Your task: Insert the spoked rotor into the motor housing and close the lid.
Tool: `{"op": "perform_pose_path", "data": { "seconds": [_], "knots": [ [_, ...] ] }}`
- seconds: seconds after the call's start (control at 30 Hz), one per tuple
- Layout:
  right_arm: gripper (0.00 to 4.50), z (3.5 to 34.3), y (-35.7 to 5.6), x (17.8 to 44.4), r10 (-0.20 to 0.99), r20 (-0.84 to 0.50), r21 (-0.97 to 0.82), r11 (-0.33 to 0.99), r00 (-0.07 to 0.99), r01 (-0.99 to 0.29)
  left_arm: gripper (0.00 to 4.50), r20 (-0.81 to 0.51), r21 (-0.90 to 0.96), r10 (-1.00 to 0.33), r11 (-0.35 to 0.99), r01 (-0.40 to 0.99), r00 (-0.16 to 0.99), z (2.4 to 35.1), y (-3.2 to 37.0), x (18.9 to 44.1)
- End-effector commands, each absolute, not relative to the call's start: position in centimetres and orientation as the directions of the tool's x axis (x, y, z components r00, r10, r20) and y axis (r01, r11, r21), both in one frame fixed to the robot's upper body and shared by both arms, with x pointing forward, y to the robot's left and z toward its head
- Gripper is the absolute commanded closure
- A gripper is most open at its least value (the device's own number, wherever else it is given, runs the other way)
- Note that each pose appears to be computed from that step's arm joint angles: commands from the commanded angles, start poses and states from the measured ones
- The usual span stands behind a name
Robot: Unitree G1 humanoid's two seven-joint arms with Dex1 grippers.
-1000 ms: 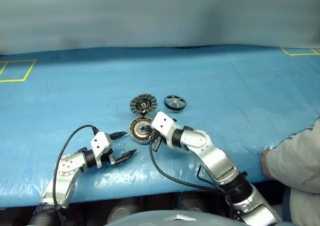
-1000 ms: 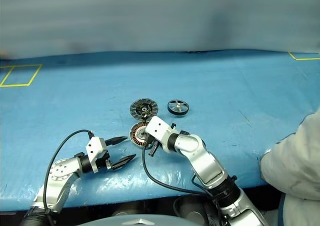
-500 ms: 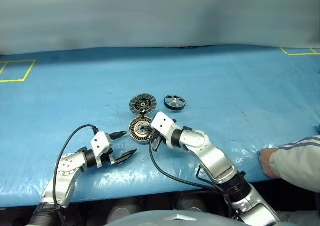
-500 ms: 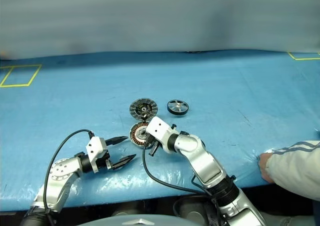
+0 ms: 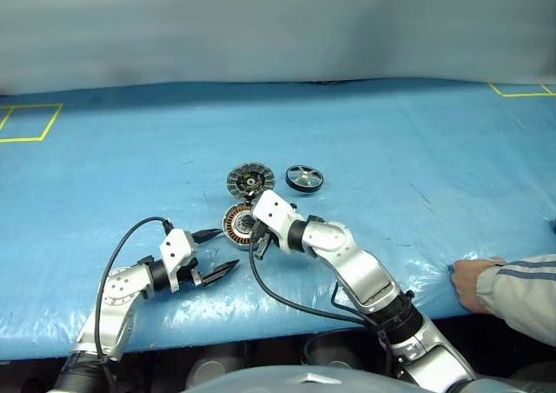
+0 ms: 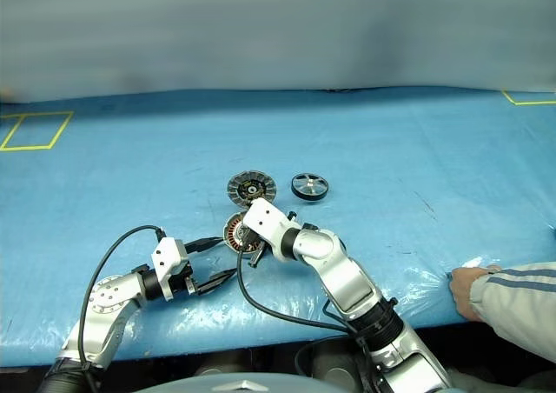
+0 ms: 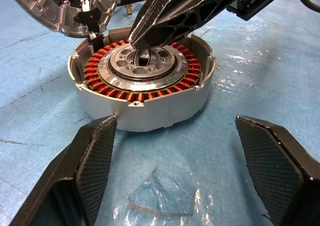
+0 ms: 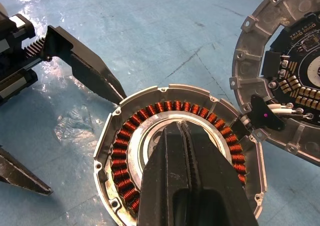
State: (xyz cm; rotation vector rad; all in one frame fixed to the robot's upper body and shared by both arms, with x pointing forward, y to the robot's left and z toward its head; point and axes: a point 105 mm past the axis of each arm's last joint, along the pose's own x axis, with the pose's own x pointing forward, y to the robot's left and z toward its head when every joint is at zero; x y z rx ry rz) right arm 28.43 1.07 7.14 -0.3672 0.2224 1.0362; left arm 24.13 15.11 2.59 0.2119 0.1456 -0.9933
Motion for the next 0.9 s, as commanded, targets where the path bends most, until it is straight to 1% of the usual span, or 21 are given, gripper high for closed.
{"op": "perform_pose_path", "data": {
  "seconds": [0.03,0.33,0.57,0.9],
  "knots": [
    [4.48,8.7,1.3,28.5,0.811,-0.299,-0.221,0.453,0.502,-0.864,0.45,-0.196,0.133,-0.82,0.521,0.843,0.538,3.0,14.8,24.2],
    [4.48,9.9,0.1,28.0,0.805,-0.279,-0.244,0.467,0.523,-0.85,0.45,-0.197,0.125,-0.827,0.512,0.85,0.527,2.7,14.7,24.1],
    [4.48,7.9,-0.5,27.8,0.783,-0.342,-0.217,0.472,0.519,-0.855,0.45,-0.198,0.13,-0.827,0.509,0.851,0.525,2.6,14.8,24.3],
    [4.48,7.3,-0.2,28.2,0.78,-0.348,-0.205,0.479,0.52,-0.854,0.45,-0.196,0.136,-0.824,0.514,0.847,0.531,2.7,14.9,24.4]
  ]
}}
